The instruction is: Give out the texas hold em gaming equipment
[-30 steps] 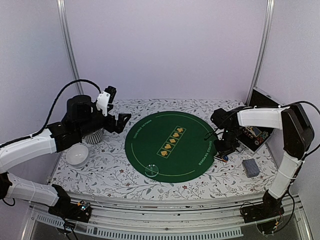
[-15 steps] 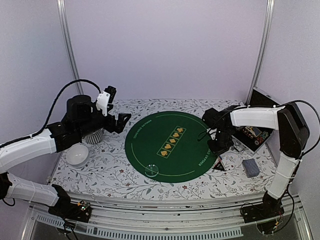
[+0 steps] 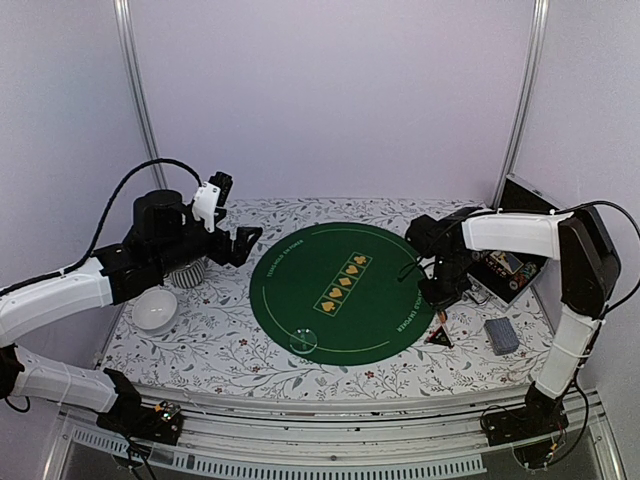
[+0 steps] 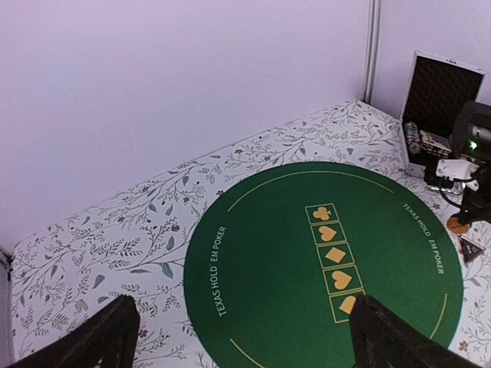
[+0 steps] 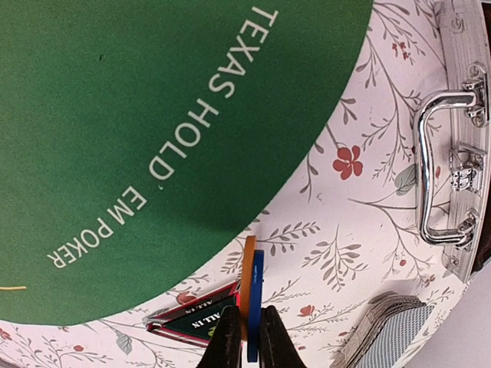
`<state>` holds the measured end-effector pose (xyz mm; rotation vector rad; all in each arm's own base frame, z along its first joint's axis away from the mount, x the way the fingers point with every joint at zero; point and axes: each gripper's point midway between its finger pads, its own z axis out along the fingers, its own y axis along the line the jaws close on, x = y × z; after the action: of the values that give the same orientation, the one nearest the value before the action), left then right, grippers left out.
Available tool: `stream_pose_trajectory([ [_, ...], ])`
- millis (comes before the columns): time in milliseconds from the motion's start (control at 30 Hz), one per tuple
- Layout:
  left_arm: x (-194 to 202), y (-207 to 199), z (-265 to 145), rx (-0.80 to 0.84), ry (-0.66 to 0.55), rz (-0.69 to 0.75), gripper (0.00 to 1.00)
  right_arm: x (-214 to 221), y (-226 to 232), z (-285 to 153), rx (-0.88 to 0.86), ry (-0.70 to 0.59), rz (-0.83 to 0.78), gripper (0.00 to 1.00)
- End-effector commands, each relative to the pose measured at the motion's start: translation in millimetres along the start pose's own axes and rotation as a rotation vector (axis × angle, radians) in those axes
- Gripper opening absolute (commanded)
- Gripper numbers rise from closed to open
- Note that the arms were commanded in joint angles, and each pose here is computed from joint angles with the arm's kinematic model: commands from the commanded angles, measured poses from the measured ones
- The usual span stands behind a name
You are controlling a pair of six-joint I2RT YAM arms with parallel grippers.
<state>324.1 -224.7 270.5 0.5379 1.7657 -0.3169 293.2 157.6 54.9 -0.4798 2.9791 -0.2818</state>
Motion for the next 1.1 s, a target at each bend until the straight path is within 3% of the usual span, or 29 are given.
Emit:
stream_pose_trajectory([
  [0,-6.5,-0.4,-3.7,0.009,-0.027,0.002,0.98,-5.9,5.5,-26.5,-0.061,-0.05,0.002,0.03],
  [367,-10.1,-15.8,-5.8,0.099,-0.047,0.012,0.98,-17.1,30.7,-67.7,-0.306,-0.157,-0.028,0.02],
  [567,-9.3,-70.1,-15.1,0.419,-0.088,0.042,0.97,-32.2,76.4,-130.3,-0.609,-0.344,-0.167,0.02],
  [833,-8.7,-149.8,-46.8,0.854,-0.125,0.005,0.79,-23.5,150.8,-248.8,-1.062,-0.653,-0.47,0.02],
  [1067,-3.7,-190.0,-51.5,0.946,-0.135,-0.018,0.89,0.2,175.5,-296.1,-1.224,-0.803,-0.611,0.02],
])
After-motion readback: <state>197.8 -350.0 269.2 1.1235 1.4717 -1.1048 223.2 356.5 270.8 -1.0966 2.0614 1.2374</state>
